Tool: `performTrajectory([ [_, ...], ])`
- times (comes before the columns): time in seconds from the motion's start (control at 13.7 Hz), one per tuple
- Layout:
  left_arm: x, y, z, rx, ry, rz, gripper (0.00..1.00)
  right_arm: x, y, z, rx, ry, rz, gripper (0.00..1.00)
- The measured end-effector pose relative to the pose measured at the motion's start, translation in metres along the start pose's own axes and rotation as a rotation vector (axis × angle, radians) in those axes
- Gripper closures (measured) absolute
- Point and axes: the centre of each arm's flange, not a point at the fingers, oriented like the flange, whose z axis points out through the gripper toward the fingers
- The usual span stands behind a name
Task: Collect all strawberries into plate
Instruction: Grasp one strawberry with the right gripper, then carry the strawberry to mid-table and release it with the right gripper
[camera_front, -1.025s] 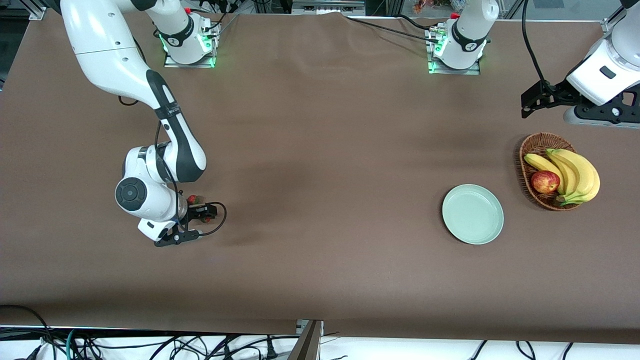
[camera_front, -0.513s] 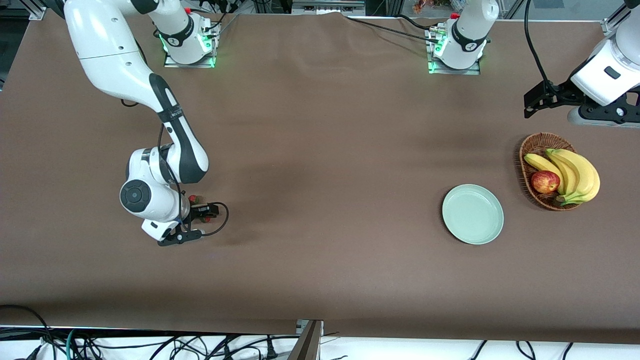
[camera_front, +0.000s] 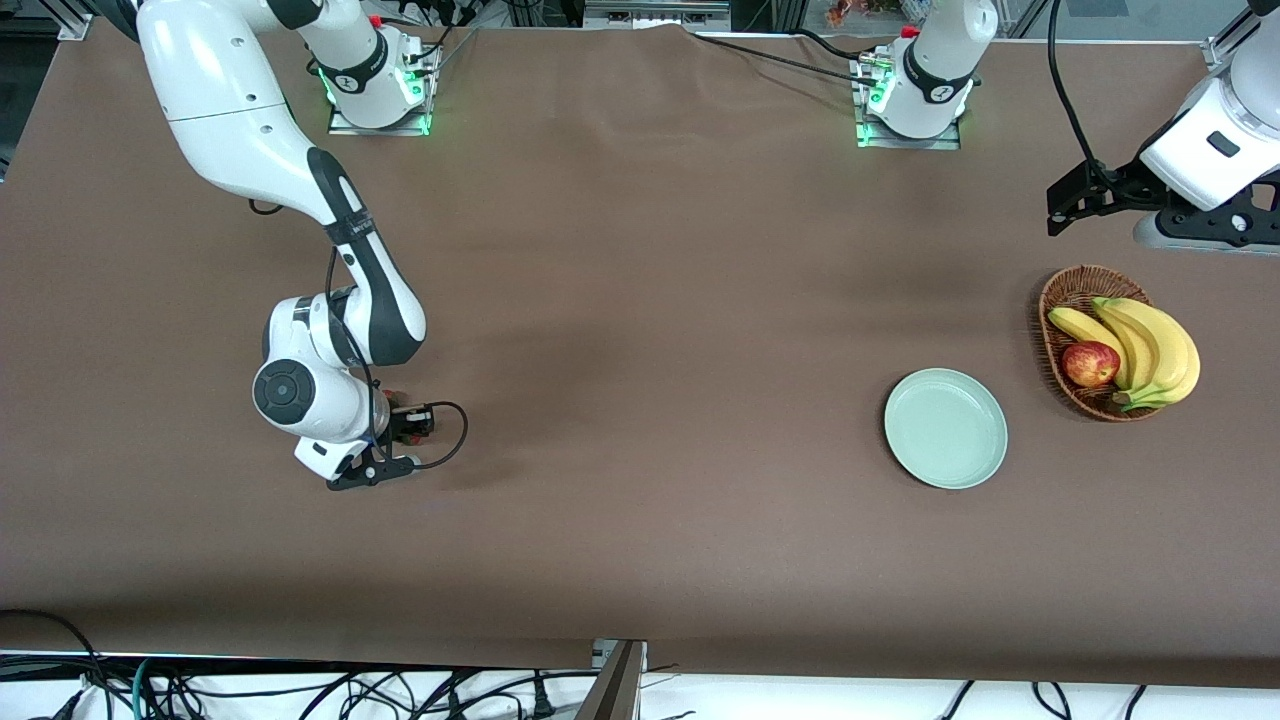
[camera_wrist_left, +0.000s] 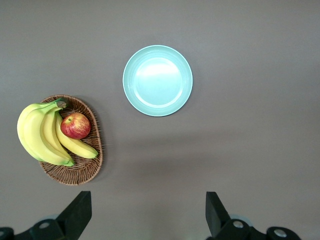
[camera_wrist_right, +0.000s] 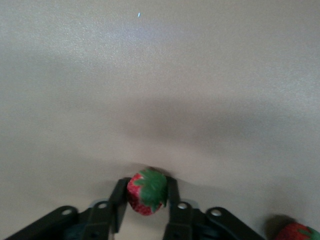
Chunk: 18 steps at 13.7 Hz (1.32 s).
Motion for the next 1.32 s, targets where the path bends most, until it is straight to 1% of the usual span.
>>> performTrajectory([
  [0.22, 0.0, 0.0, 0.0, 0.0, 0.0, 0.0, 0.0, 0.001, 0.0, -0.002, 0.0, 0.005, 0.0, 0.66],
  [0.37, 0.0, 0.0, 0.0, 0.0, 0.0, 0.0, 0.0, 0.006, -0.014, -0.009, 0.008, 0.02, -0.018, 0.66],
  [0.44, 0.0, 0.0, 0.0, 0.0, 0.0, 0.0, 0.0, 0.01, -0.036, -0.014, 0.014, 0.033, -0.036, 0.66],
  [0.51, 0.0, 0.0, 0.0, 0.0, 0.0, 0.001, 0.0, 0.012, -0.066, -0.02, 0.019, 0.048, -0.026, 0.66],
  [0.73, 0.0, 0.0, 0.0, 0.0, 0.0, 0.001, 0.0, 0.006, -0.175, -0.029, 0.031, 0.071, 0.082, 0.66],
  [0.88, 0.0, 0.0, 0.0, 0.0, 0.0, 0.001, 0.0, -0.005, -0.234, -0.027, 0.041, 0.08, 0.167, 0.66],
  [1.17, 0.003, 0.001, 0.003, -0.001, -0.003, 0.004, 0.0, -0.029, -0.341, 0.001, 0.061, 0.09, 0.297, 0.66],
  [1.32, 0.009, 0.002, 0.003, -0.003, -0.002, 0.007, 0.0, -0.037, -0.381, 0.015, 0.093, 0.127, 0.338, 0.66],
])
